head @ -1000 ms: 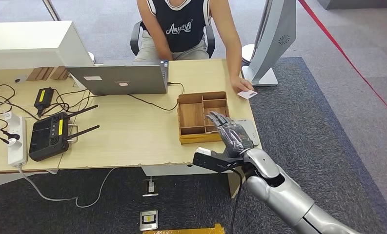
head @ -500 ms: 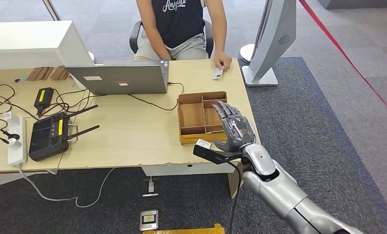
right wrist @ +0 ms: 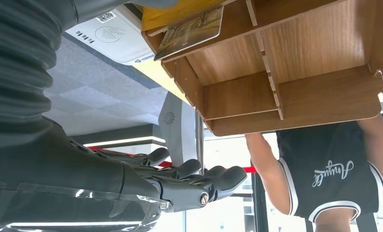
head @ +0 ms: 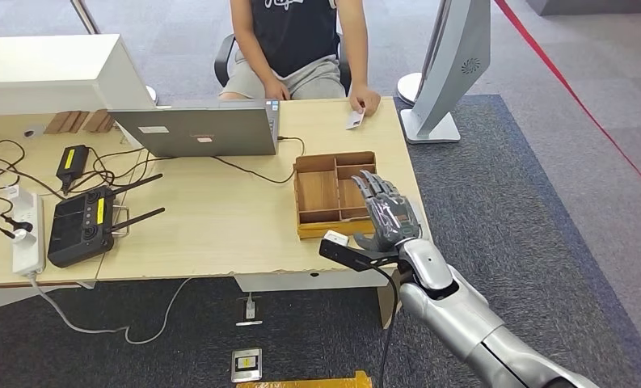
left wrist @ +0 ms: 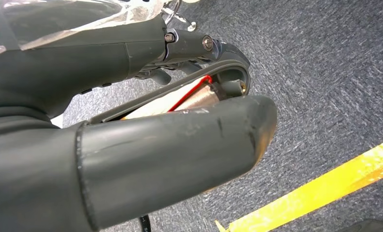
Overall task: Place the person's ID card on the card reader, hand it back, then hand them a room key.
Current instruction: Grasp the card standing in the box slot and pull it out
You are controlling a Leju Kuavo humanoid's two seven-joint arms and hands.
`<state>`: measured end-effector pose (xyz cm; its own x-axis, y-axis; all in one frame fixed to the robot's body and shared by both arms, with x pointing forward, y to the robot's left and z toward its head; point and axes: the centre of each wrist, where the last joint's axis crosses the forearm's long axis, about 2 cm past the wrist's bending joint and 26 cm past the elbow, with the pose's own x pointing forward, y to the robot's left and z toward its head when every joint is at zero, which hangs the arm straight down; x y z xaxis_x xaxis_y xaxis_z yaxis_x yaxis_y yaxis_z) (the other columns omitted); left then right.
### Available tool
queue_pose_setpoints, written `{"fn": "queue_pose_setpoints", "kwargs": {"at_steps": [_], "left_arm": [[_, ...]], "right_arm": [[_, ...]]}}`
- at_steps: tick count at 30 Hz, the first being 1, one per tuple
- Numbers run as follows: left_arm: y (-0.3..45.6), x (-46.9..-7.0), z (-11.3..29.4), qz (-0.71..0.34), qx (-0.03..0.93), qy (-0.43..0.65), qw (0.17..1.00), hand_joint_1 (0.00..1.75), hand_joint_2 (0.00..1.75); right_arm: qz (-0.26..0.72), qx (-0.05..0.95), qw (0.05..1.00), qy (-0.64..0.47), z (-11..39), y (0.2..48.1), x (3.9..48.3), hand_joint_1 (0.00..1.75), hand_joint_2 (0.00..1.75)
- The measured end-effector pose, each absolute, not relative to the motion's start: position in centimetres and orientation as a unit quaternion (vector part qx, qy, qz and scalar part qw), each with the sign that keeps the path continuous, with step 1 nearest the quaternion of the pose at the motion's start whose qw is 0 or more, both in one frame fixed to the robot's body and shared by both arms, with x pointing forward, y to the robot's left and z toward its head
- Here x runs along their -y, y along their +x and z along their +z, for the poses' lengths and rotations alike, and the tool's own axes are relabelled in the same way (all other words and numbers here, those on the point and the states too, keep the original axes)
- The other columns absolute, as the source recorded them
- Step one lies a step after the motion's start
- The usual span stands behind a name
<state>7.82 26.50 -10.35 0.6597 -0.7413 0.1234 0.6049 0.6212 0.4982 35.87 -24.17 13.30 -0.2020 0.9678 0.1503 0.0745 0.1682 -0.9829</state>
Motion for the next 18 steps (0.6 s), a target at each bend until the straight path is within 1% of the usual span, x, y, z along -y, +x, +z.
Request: {"fn": "queue_pose_setpoints", "kwargs": {"at_steps": [18], "left_arm": [[8.14, -26.44, -10.29, -0.390, 0.166, 0.212, 0.881, 0.00, 0.00]], "right_arm": [[0.488, 0.590, 0.487, -0.421, 12.38, 36.53, 25.13, 0.00, 1.75]]}}
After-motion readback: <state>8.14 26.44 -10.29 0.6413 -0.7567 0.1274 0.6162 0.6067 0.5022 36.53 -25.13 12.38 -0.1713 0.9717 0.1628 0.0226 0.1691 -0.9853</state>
